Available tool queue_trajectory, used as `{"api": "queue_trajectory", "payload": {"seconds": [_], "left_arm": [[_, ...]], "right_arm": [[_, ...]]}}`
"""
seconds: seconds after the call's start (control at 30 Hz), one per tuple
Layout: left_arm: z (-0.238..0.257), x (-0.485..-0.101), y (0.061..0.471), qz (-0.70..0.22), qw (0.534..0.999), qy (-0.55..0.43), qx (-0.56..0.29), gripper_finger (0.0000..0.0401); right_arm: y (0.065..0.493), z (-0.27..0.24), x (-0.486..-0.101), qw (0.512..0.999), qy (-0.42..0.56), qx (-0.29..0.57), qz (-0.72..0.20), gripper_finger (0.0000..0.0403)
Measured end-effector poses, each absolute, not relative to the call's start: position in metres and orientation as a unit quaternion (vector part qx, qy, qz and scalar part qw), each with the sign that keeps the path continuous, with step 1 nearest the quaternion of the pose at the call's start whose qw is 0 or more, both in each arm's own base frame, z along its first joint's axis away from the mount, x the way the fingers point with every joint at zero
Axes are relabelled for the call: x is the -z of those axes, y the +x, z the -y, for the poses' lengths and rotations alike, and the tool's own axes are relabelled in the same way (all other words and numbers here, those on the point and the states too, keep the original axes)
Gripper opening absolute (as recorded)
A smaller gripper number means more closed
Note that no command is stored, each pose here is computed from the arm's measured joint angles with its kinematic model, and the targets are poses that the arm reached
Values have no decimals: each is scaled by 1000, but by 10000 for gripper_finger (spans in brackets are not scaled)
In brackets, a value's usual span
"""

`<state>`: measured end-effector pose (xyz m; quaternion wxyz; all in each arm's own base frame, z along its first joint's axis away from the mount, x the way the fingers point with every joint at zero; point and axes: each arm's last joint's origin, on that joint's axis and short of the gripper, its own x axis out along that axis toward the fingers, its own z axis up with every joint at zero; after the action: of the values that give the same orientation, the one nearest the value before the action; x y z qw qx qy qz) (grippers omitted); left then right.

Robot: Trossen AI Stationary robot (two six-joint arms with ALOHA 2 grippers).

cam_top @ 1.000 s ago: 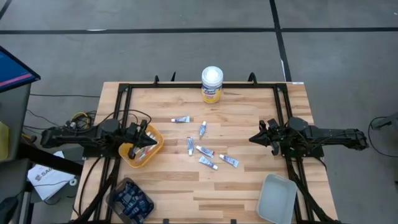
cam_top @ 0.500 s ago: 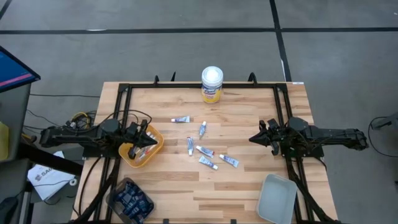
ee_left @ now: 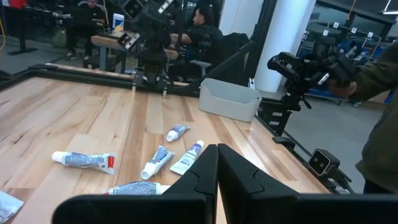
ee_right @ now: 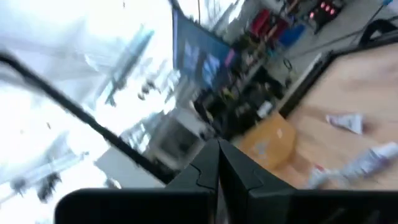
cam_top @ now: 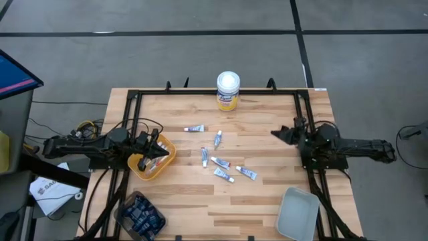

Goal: Pick & Place Travel size toiletries
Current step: Put the white toothpaste into the white bin

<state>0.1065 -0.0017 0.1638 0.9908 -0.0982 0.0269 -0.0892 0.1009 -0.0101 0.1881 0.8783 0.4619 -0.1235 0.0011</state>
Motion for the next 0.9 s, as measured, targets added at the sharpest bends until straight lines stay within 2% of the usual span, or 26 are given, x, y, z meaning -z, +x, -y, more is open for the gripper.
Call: {"api": "queue_trajectory", "payload": {"seconds": [0.13, 0.23, 0.33, 0.47, 0.67, 0.77, 0.9], "left_arm": [[2, -164, 107, -27, 991, -98, 89, 2], [2, -164, 107, -26, 991, -98, 89, 2], [2, -164, 107, -26, 991, -98, 89, 2], [2, -164, 107, -25, 991, -98, 90, 2], [2, -165, 107, -23, 991, -98, 90, 2], [2, -165, 107, -22, 991, -98, 90, 2], [2, -165, 107, -20, 991, -97, 92, 2]], "right_arm": [[98, 14, -199, 865, 468, 18, 179, 0], [94, 16, -225, 873, 439, 26, 211, 10], [91, 17, -260, 904, 358, 41, 232, 47], [94, 21, -314, 941, 195, 103, 258, 122], [114, 34, -401, 933, 0, 240, 269, 225], [120, 41, -439, 916, -71, 281, 276, 251], [120, 49, -485, 890, -106, 320, 306, 259]]}}
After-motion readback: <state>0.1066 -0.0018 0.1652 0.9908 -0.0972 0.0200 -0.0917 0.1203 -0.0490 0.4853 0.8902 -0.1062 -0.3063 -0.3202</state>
